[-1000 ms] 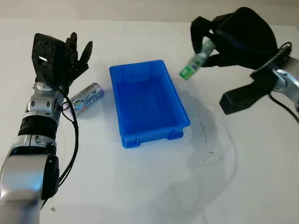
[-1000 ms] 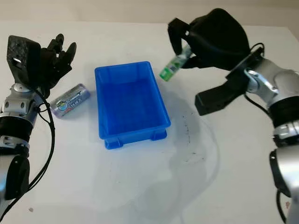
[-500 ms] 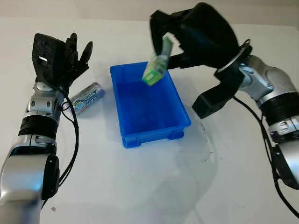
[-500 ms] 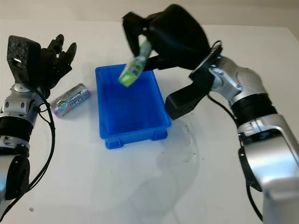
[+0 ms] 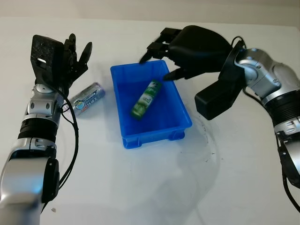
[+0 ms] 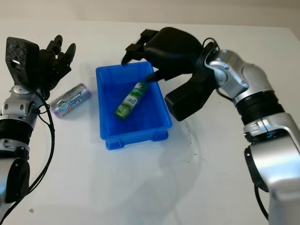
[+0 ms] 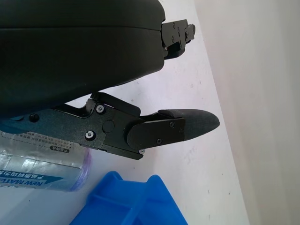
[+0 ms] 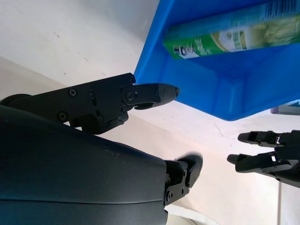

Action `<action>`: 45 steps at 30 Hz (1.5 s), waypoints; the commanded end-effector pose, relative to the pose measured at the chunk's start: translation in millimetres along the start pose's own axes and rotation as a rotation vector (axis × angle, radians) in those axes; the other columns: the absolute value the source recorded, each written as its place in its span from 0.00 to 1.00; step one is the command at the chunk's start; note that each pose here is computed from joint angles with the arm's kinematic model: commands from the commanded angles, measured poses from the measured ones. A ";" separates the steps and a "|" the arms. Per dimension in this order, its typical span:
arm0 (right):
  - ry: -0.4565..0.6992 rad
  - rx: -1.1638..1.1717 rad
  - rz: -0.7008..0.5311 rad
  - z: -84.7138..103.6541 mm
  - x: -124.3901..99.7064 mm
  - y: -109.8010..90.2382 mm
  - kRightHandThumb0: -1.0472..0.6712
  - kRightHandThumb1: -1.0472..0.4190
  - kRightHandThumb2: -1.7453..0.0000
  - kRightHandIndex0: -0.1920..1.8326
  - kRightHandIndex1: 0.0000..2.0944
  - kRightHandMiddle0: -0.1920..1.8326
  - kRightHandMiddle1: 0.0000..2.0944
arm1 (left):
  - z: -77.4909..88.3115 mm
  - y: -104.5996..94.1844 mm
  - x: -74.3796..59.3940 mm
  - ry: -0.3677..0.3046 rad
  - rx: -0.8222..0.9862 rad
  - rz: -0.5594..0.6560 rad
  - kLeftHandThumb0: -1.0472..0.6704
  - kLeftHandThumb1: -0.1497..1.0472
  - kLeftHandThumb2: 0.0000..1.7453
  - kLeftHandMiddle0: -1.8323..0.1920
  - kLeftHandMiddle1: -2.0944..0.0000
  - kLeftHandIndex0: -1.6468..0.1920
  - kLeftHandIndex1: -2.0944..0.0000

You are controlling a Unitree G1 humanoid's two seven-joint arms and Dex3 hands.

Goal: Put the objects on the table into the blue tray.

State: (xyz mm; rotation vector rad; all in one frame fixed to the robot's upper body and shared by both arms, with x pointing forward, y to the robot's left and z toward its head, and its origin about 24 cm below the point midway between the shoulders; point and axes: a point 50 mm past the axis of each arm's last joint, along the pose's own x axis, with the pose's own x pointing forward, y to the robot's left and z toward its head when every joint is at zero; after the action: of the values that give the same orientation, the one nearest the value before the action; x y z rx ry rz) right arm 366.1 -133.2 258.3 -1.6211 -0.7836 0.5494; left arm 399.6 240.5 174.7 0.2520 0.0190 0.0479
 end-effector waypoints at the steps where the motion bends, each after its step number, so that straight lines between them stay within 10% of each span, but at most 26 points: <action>1: 0.029 0.009 -0.013 -3.5 -5.6 -1.7 0.46 0.00 0.83 0.01 0.01 0.05 0.02 | 3.8 2.0 -0.7 -0.019 -0.004 0.006 0.24 1.00 0.29 0.99 0.97 0.99 0.97; 25: 0.564 1.281 -0.417 -50.0 -53.9 67.0 0.17 0.00 0.59 0.00 0.00 0.00 0.00 | 4.1 5.5 -0.8 -0.017 -0.002 0.006 0.24 1.00 0.29 1.00 0.98 0.99 0.98; 45: 0.665 1.402 -0.537 -34.2 -56.3 87.6 0.23 0.00 0.53 0.00 0.00 0.00 0.00 | 8.7 9.0 -0.8 -0.012 0.046 0.020 0.23 1.00 0.29 0.99 0.97 0.98 0.97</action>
State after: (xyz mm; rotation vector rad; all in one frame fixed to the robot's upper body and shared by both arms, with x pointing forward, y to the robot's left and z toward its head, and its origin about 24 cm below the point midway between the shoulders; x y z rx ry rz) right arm 371.4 -205.6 173.3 -0.2044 -0.1263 0.0511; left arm 399.2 242.2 174.3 0.2732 0.0337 0.0477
